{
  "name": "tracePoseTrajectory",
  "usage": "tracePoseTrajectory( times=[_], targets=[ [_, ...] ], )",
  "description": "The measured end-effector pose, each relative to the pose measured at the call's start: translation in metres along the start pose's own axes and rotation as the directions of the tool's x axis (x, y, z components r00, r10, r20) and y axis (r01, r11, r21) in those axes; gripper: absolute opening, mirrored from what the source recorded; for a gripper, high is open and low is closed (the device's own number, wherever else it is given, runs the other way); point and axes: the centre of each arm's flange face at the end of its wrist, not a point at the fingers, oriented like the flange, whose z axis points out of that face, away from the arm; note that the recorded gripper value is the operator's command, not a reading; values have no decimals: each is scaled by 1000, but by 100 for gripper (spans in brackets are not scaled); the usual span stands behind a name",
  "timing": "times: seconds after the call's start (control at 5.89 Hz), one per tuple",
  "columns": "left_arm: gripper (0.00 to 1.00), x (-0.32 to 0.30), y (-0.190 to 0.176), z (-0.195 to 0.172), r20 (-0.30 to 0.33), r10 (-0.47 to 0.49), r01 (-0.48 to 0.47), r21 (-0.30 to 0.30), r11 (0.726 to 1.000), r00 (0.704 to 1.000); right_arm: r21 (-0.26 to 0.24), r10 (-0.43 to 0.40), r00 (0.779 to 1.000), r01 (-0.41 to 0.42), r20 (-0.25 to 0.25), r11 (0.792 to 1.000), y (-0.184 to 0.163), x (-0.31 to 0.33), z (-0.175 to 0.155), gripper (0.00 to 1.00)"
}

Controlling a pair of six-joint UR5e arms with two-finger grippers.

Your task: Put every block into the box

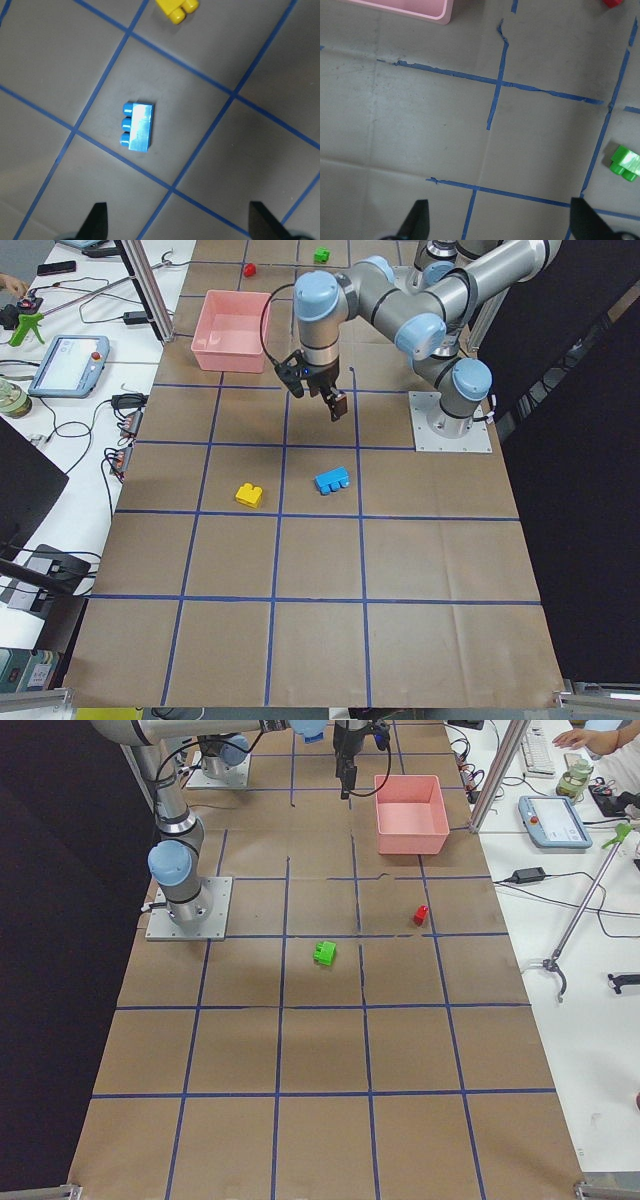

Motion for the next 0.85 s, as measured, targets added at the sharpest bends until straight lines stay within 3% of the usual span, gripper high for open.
tracePoseTrajectory(
  times=[0.17,0.34,0.51,0.85],
  targets=[
    [99,-19,-7,45,-11,-9,9,-7,1000,1000,-1,-116,993,116,0,993,-2,12,2,100],
    [99,-30,-15,93,-9,1,-1,28,1000,1000,-3,-258,966,258,4,966,-2,39,4,100],
    [99,-31,-20,139,-3,14,-14,64,998,1000,-3,-410,912,410,10,912,2,78,5,100],
    [99,-27,-29,209,-23,33,-30,101,994,999,-6,-658,752,658,36,753,19,168,17,100]
  ],
)
